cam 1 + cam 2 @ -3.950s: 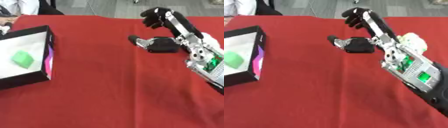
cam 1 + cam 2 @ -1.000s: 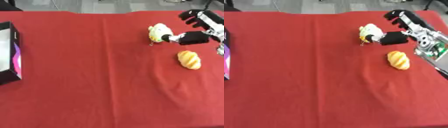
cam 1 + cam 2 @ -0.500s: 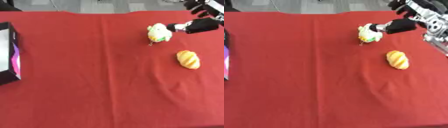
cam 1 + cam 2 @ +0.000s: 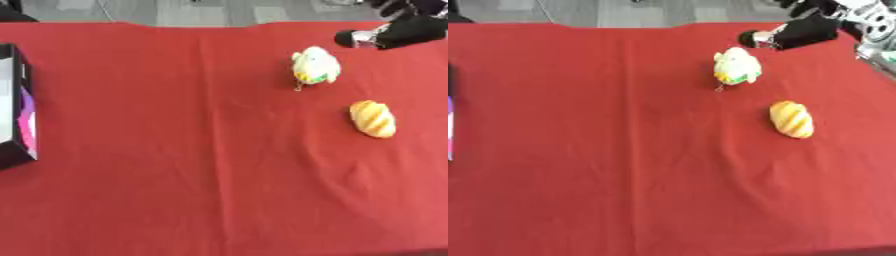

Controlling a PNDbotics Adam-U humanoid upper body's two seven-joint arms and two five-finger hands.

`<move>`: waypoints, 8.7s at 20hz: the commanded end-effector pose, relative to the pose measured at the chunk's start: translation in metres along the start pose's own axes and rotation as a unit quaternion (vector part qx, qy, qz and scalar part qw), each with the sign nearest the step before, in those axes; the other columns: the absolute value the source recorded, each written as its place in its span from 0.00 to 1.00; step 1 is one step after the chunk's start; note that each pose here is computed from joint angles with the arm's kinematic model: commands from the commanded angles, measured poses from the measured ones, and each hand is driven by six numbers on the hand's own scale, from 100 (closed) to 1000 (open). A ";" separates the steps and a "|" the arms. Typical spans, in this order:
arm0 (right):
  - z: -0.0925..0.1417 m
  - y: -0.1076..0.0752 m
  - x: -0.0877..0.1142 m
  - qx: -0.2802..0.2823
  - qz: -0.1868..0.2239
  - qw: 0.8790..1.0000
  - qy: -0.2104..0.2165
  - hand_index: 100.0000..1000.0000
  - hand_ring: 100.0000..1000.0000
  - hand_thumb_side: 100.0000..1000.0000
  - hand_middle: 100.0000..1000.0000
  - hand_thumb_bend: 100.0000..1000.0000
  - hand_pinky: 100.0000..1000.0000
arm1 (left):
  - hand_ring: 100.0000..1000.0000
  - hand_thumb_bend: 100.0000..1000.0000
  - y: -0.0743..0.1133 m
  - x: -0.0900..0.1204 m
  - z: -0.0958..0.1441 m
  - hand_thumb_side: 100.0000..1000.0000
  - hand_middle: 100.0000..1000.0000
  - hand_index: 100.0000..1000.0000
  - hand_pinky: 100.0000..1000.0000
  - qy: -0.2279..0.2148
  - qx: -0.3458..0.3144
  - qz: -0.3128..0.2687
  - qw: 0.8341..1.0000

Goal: Pick up the objects with one hand, pass them to the other hand, and then place them into the box on the other side of the table.

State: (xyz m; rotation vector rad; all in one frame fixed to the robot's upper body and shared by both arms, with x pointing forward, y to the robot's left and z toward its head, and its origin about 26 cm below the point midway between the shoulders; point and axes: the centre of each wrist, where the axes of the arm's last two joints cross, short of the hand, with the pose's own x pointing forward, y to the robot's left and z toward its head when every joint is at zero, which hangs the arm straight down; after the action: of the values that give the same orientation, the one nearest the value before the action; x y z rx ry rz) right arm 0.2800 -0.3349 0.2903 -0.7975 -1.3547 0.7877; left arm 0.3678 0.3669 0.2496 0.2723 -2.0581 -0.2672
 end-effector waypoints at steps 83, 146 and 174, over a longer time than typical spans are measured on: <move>-0.010 -0.039 -0.070 -0.043 0.013 0.992 0.119 0.84 0.82 0.00 0.75 0.32 0.85 | 0.76 0.00 0.008 0.036 -0.010 0.54 0.63 0.67 0.91 -0.058 0.020 0.003 0.998; -0.012 0.024 0.043 -0.169 -0.070 0.965 -0.188 0.36 0.46 0.00 0.24 0.25 0.69 | 0.76 0.00 0.011 0.104 -0.066 0.48 0.65 0.71 0.88 -0.119 -0.100 -0.105 0.982; -0.018 0.059 0.065 -0.068 -0.096 0.967 -0.224 0.36 0.45 0.00 0.24 0.26 0.67 | 0.77 0.00 -0.050 0.129 -0.096 0.28 0.68 0.73 0.87 -0.152 -0.223 -0.166 0.949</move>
State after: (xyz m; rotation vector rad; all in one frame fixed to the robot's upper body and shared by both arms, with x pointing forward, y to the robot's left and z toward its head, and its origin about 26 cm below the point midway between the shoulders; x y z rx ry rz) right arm 0.3024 -0.2511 0.2639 -0.5982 -1.8523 0.7395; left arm 0.3980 0.2737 0.3766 0.2812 -2.1671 -0.9881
